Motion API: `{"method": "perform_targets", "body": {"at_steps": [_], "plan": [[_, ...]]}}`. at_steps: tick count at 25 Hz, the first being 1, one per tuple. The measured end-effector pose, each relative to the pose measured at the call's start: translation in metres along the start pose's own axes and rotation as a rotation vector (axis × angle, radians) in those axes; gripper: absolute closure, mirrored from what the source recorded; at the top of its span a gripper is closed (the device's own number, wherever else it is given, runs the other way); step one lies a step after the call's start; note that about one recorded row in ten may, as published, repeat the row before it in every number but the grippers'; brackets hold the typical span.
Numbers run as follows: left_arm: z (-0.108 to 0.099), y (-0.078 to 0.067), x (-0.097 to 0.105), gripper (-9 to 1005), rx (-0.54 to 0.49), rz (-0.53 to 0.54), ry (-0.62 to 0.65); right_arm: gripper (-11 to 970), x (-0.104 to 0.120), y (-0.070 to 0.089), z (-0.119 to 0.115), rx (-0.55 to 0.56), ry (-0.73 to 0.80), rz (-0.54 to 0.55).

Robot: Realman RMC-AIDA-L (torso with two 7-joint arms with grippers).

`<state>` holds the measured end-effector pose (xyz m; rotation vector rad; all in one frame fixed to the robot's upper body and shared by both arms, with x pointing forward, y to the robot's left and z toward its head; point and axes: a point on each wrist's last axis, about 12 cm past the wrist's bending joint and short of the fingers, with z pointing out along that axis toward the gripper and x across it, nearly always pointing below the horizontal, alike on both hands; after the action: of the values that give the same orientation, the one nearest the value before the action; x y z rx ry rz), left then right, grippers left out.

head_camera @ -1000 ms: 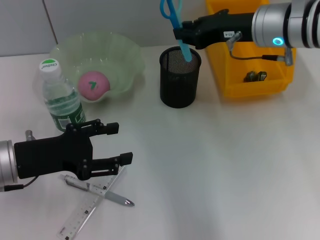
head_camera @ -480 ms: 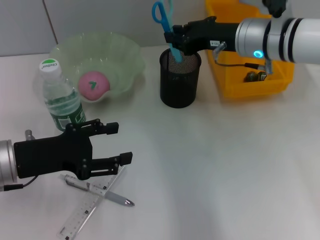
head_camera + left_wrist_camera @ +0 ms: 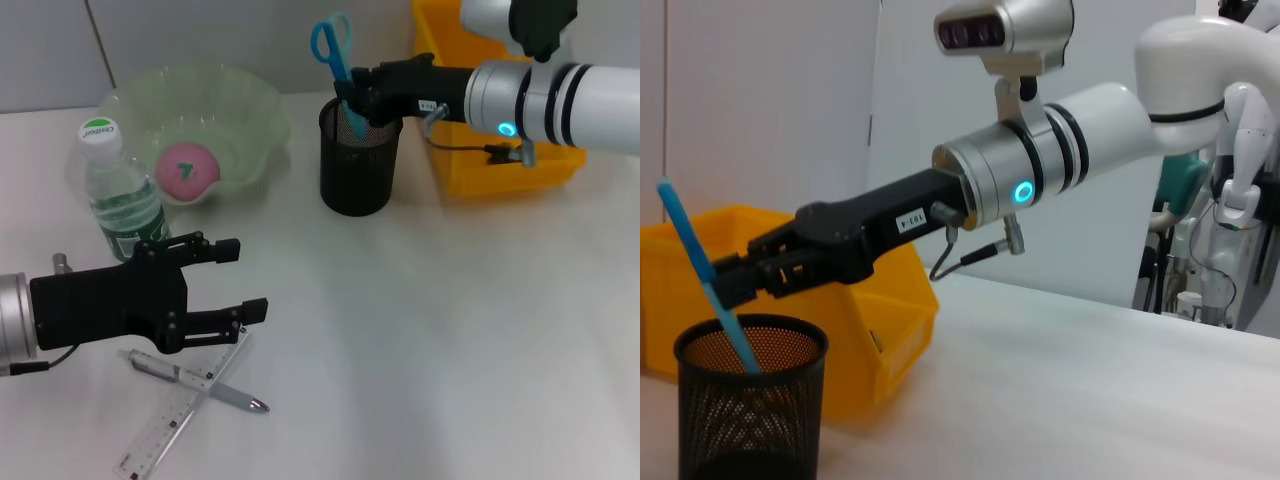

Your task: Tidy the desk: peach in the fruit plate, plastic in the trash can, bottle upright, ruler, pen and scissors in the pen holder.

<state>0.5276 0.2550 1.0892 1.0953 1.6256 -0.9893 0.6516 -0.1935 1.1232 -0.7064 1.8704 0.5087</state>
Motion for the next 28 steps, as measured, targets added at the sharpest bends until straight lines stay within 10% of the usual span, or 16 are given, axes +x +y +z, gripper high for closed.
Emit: {"method": "perform_targets", "body": {"at_steps": [15,28], "plan": [[0.0,0.002,-0.003,198,-0.004,0.0,-0.012,742,0.008,-0.001,-0.001,-0.006,0.021,0.011],[-0.001,0.002,-0.003,199,-0.007,0.001,-0.015,303,0.004,-0.002,-0.026,-0.044,-0.052,0.063]]}}
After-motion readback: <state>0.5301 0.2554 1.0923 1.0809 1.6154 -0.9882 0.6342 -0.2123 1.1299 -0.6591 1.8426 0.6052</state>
